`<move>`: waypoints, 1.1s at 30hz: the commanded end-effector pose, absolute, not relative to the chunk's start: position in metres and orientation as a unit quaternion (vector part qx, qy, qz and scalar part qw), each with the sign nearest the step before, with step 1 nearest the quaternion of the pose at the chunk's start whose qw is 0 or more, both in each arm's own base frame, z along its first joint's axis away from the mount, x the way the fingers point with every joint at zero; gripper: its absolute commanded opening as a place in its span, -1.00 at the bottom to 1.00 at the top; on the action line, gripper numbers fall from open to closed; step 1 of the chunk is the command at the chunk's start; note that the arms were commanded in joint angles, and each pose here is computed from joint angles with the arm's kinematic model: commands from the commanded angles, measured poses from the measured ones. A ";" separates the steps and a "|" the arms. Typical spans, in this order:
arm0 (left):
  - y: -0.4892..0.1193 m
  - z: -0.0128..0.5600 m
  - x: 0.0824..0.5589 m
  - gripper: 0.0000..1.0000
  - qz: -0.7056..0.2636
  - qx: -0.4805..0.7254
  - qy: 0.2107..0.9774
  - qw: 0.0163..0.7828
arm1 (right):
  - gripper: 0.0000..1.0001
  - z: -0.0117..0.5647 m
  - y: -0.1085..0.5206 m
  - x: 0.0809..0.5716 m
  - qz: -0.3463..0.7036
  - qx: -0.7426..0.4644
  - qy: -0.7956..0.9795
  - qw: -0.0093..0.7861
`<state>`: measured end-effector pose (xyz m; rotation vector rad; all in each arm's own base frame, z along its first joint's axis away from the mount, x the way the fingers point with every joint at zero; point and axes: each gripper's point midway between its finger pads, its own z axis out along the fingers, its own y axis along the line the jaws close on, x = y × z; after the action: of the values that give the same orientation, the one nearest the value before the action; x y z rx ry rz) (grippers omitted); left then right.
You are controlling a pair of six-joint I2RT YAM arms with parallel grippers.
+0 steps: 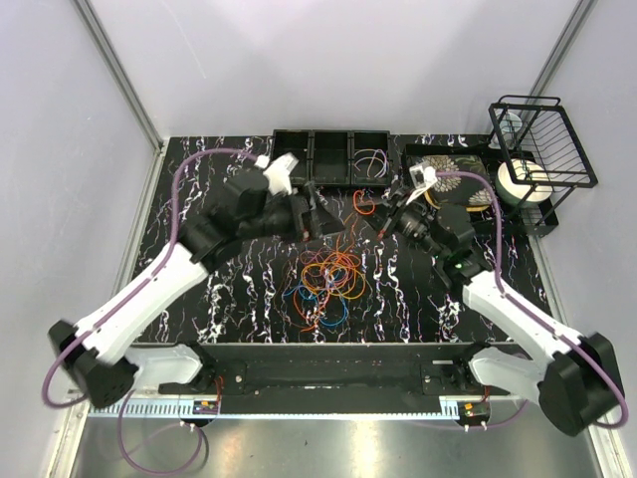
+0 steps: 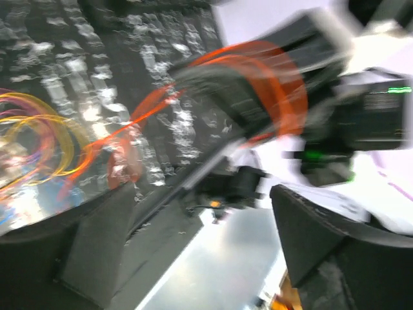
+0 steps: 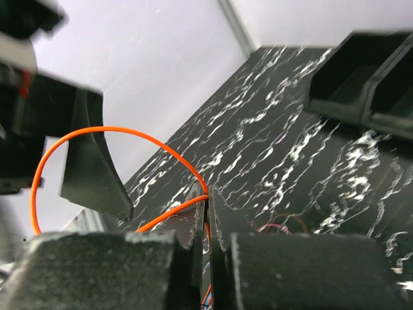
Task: Untangle the cables
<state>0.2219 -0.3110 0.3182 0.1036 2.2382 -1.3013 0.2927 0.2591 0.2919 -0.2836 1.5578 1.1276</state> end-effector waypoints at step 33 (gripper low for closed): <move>-0.312 0.197 0.248 0.25 -0.338 0.043 0.865 0.368 | -1.00 0.367 0.228 0.278 0.434 -0.090 0.663 0.603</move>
<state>0.2236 -0.2974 0.1611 0.1315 2.3566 -0.8401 0.2841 0.2282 0.3392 -0.1951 1.6049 0.9897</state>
